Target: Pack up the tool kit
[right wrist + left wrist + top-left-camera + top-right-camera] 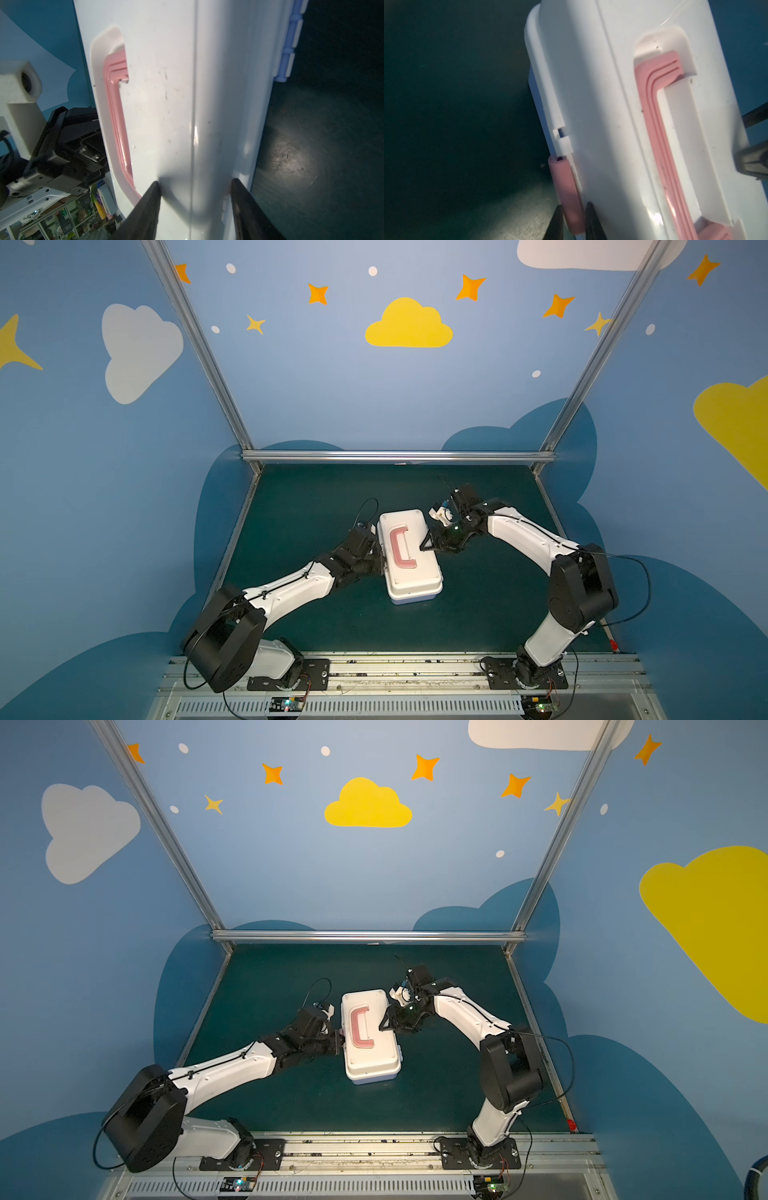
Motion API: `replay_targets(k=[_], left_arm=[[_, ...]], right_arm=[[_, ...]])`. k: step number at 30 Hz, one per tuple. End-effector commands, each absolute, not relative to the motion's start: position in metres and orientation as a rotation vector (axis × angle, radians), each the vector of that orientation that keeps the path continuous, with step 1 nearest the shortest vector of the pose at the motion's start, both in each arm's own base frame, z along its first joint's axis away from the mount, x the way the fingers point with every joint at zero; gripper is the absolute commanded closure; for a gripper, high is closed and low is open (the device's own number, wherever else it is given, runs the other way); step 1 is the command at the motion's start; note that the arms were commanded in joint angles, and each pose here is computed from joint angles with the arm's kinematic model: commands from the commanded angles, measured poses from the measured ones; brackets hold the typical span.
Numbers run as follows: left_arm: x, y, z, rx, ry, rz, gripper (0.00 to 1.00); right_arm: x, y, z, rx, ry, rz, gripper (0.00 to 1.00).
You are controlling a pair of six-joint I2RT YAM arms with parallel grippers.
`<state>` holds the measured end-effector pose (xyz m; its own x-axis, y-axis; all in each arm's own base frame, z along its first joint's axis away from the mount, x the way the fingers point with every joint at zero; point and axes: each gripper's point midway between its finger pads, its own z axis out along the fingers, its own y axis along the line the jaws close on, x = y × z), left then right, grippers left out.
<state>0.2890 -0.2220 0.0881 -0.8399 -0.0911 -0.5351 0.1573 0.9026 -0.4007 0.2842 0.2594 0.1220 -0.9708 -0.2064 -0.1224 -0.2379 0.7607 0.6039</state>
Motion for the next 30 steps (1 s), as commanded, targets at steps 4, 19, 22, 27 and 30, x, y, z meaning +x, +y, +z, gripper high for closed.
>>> replay_targets(k=[4, 19, 22, 27, 30], left_arm=[[0.263, -0.125, 0.047, -0.194, 2.608, -0.15, 0.63], [0.28, -0.153, 0.091, -0.063, 2.338, -0.49, 0.35], [0.278, -0.159, 0.112, -0.047, 2.227, -0.588, 0.44], [0.279, -0.174, 0.114, 0.047, 2.231, -0.639, 0.55], [0.28, -0.191, 0.105, 0.157, 2.293, -0.673, 0.6]], right_arm=[[0.258, 0.253, 0.08, -0.4, 3.077, 0.886, 0.47], [0.258, 0.252, 0.086, -0.412, 3.064, 0.867, 0.46], [0.258, 0.252, 0.086, -0.408, 3.066, 0.865, 0.46], [0.259, 0.255, 0.083, -0.41, 3.07, 0.879, 0.46], [0.26, 0.256, 0.083, -0.408, 3.07, 0.884, 0.46]])
